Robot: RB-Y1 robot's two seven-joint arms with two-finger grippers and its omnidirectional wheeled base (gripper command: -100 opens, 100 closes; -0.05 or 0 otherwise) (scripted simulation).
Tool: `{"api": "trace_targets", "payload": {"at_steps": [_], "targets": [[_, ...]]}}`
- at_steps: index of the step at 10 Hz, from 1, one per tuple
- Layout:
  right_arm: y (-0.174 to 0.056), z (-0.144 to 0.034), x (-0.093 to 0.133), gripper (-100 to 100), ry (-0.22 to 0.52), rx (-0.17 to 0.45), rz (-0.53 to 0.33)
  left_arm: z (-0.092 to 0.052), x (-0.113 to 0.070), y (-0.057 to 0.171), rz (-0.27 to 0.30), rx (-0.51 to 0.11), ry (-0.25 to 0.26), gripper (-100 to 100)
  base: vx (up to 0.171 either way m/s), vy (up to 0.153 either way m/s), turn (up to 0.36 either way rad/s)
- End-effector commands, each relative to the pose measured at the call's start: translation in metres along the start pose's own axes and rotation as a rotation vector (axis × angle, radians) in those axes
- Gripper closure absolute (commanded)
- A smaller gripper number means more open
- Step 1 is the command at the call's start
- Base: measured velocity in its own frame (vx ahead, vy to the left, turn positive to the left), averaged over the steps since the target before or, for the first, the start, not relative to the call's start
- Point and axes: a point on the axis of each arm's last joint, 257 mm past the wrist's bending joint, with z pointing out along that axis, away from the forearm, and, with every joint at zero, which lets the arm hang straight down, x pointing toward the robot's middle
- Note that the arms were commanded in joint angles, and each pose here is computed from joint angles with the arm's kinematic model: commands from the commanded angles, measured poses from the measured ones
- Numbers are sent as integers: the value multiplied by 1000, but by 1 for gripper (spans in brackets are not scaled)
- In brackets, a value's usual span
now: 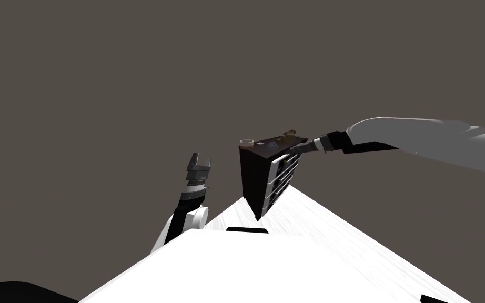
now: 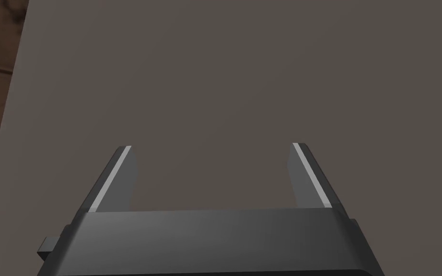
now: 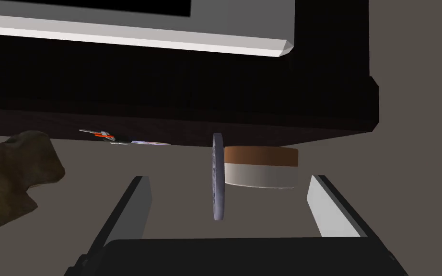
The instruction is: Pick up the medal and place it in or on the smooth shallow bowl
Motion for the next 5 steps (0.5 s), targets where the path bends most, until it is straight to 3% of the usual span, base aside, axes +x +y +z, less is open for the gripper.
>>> {"api": "trace_targets", "payload": {"at_steps": [1, 2, 5], "targets": [[-3, -11, -13, -100, -7, 21, 6, 0, 0, 0, 0, 0, 0, 0, 229, 177, -52], [-4, -16, -18, -100, -11, 29, 8, 0, 0, 0, 0, 0, 0, 0, 195, 167, -46], [-3, -19, -22, -100, -15, 33, 8, 0, 0, 0, 0, 0, 0, 0, 82, 74, -23]]}}
